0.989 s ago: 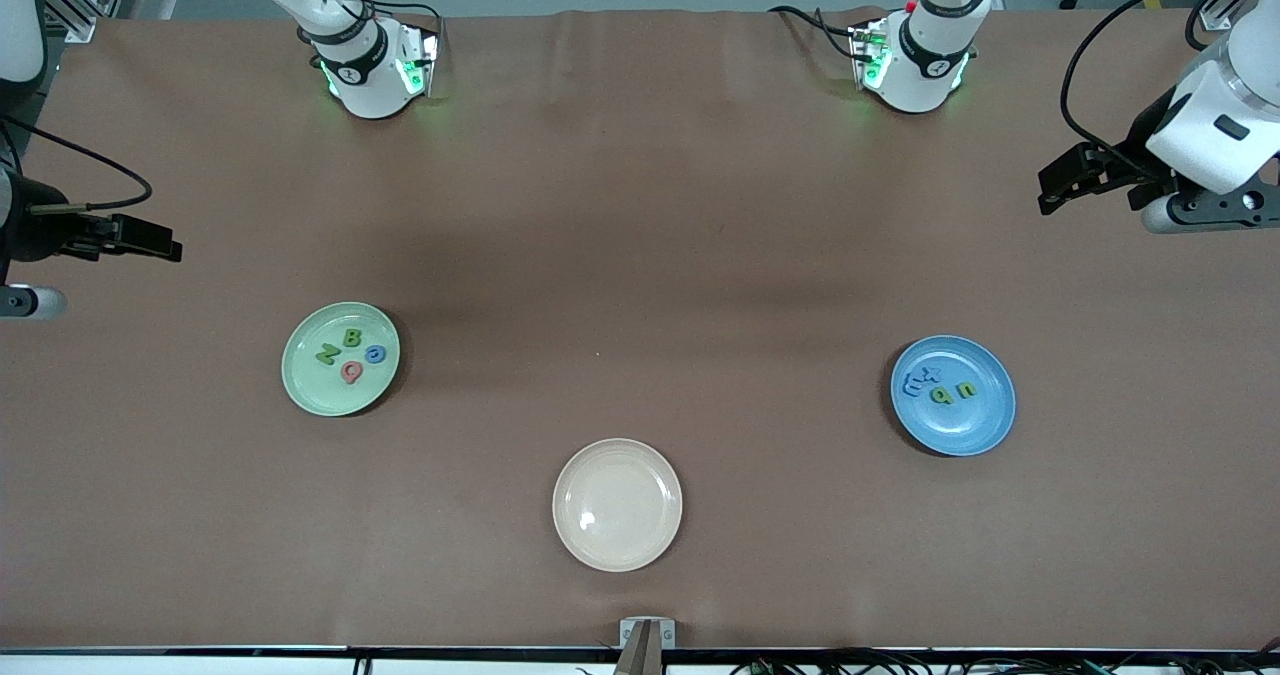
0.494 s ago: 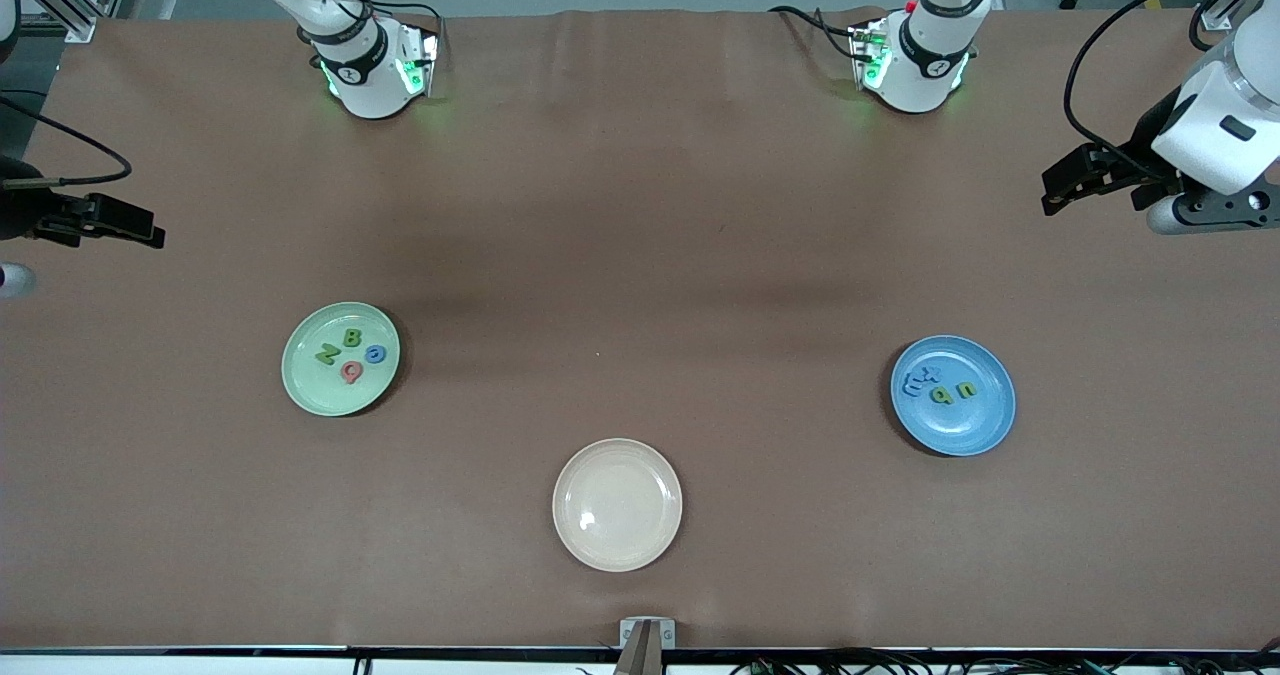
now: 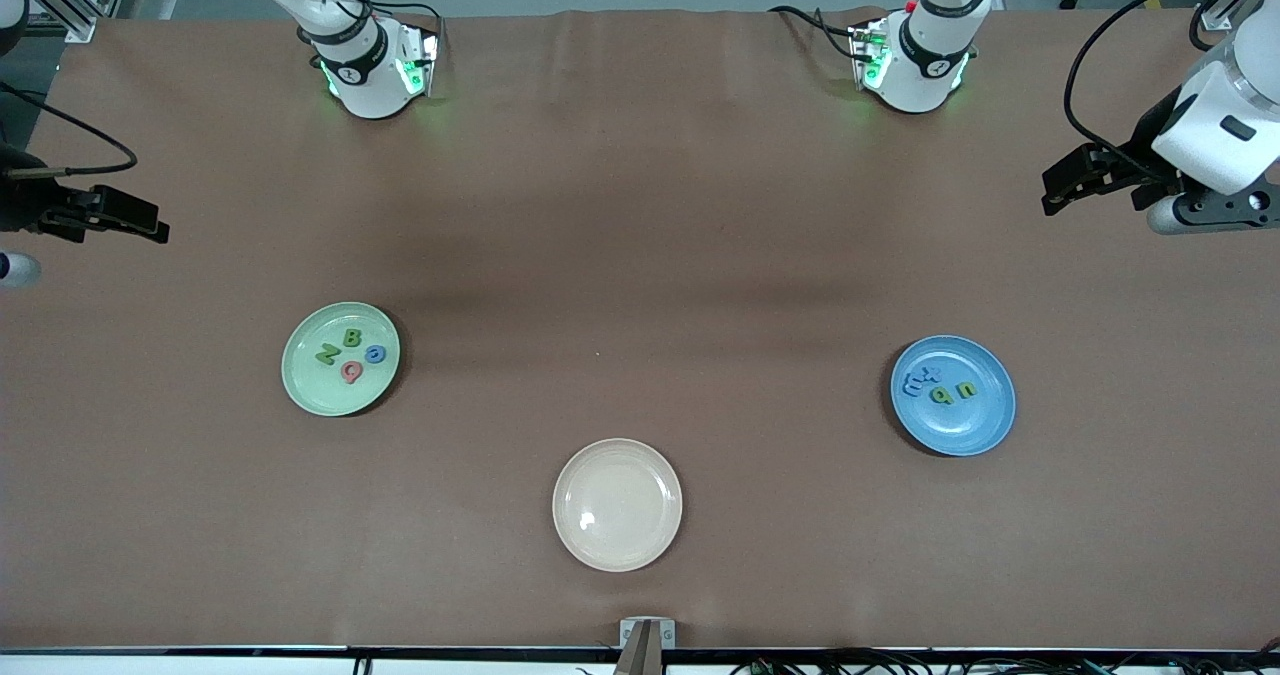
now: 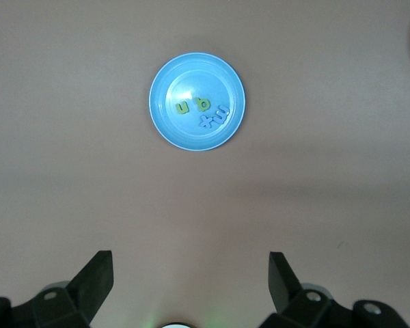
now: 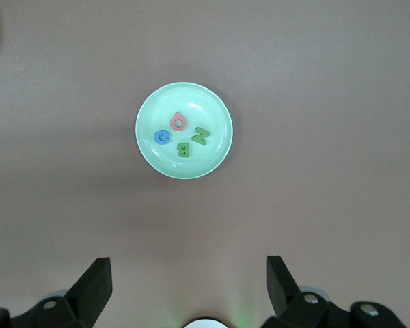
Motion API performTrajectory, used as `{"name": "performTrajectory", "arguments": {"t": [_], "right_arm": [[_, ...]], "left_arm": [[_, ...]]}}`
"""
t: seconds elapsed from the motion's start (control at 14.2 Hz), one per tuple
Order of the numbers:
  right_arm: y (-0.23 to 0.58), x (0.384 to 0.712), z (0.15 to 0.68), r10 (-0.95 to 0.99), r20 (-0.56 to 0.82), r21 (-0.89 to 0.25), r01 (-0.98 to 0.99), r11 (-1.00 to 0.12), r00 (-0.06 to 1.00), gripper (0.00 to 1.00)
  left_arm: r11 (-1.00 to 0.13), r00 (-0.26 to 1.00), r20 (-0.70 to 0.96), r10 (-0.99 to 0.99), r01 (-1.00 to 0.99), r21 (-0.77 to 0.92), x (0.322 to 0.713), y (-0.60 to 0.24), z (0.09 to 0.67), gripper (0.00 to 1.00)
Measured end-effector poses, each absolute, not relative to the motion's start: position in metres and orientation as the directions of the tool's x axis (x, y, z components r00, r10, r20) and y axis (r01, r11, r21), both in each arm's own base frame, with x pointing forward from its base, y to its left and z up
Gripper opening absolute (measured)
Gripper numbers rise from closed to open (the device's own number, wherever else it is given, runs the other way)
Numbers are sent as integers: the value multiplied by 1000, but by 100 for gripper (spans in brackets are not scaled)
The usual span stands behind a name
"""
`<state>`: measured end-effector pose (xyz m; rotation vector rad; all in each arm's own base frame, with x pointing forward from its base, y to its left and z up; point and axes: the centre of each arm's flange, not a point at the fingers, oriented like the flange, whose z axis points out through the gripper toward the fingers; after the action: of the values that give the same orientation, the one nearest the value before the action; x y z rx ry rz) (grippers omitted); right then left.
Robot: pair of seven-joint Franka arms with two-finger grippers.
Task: Sort upper and lower case letters into plates
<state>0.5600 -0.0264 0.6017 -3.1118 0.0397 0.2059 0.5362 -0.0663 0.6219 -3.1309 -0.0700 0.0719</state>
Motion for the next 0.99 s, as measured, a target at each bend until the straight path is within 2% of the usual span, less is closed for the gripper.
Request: {"name": "performTrajectory", "arguments": {"t": [0.28,0.99], "right_arm": [[-17,544,606,-9,-114,-22,-11,-1000,993,100],[-22,534,617,-17,-94,-22,-19,-1000,995,100]], "left_arm": [[-999,998,-44,45,44,-10,536,-66,623,100],[-999,998,-42,45,45,-10,535,-66,624,100]]}}
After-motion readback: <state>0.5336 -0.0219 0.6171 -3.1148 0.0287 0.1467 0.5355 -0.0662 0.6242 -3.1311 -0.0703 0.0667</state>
